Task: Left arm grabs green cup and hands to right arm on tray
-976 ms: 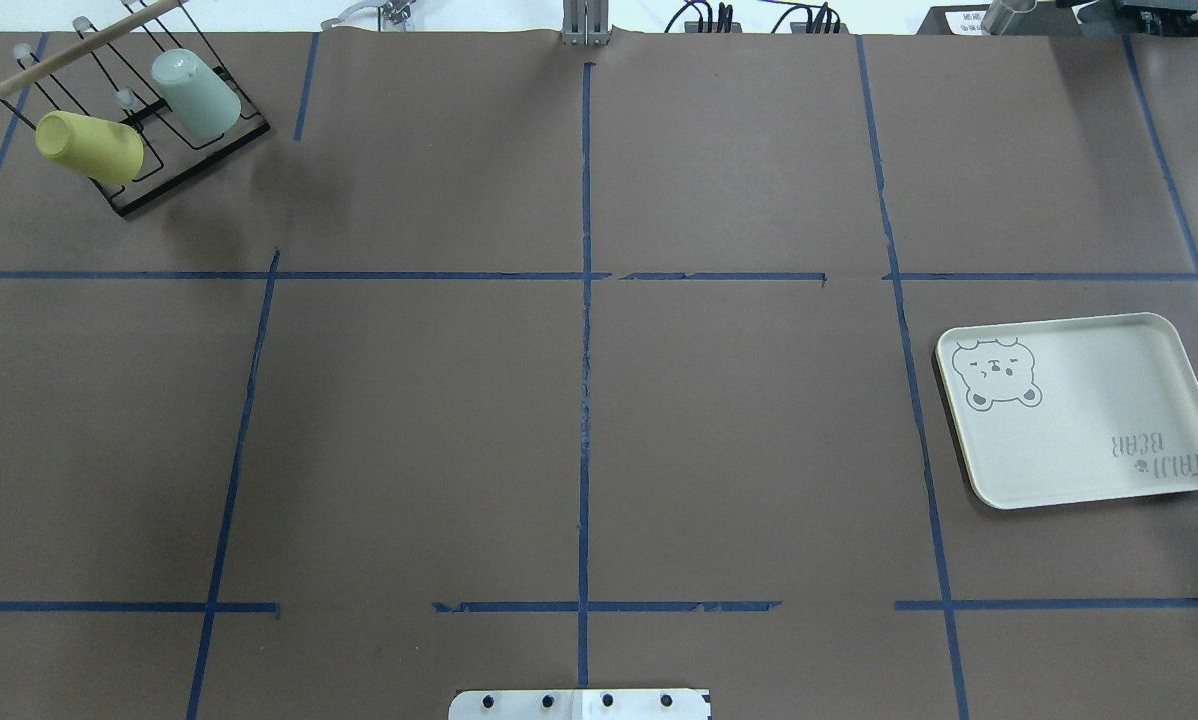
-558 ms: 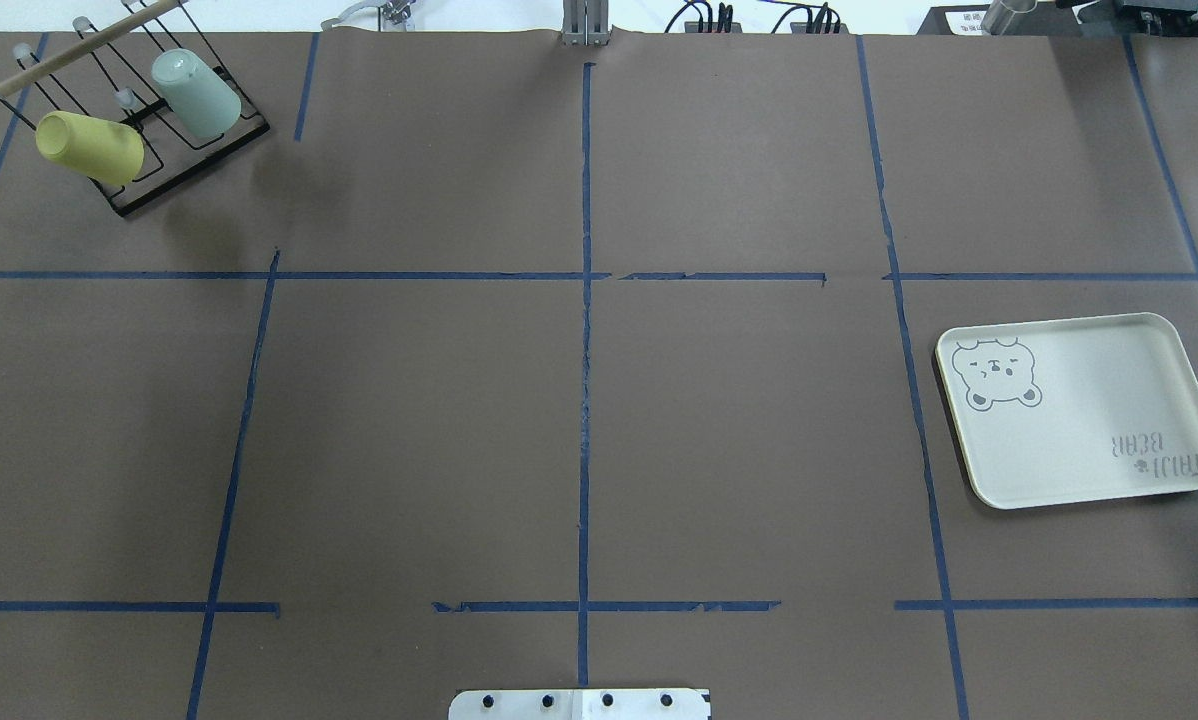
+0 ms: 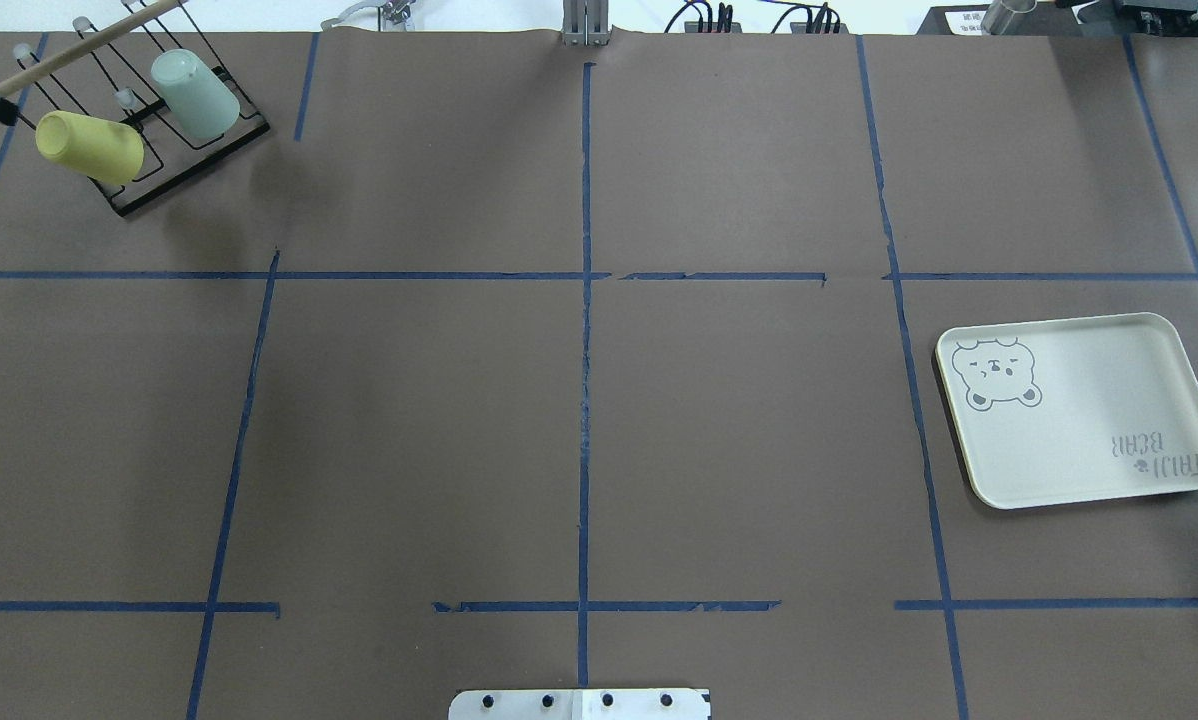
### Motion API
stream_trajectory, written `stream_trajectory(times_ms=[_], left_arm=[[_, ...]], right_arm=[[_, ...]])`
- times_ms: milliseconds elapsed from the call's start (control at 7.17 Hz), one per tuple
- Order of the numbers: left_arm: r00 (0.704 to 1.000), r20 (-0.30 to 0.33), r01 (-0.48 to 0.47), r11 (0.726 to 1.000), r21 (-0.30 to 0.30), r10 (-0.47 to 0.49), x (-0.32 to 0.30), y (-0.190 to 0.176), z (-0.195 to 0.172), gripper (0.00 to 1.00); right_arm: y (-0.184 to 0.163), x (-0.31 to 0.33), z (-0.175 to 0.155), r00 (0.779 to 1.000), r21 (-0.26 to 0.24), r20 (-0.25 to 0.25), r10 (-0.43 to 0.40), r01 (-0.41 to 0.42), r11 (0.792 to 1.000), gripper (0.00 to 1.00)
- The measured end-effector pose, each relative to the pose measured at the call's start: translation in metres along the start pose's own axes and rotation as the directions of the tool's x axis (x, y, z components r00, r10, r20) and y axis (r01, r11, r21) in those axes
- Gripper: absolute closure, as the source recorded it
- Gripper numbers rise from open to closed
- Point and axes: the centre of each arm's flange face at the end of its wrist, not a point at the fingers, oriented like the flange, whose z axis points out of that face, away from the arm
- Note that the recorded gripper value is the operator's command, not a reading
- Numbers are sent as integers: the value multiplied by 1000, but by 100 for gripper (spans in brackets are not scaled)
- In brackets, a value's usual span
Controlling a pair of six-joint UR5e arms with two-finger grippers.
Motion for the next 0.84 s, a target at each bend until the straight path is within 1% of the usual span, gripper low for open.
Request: stream_trajectory(times_ms=[139,418,558,836], left_arm=[[999,32,-7,1000,26,6,21,-29,14,0],[993,117,-6,996,87,-4,49,-60,54,0],[991,133,8,994,104,-22,53,-71,77,0],[989,144,30,994,109,-45,42,-83,114,0]], right_arm=[[0,0,0,1000,0,0,0,0,1000,0],[0,0,0,1000,0,0,0,0,1000,0],[0,0,0,1000,-1,0,1,-1,1000,0],[0,0,0,1000,-2,6,1,-1,1000,0]])
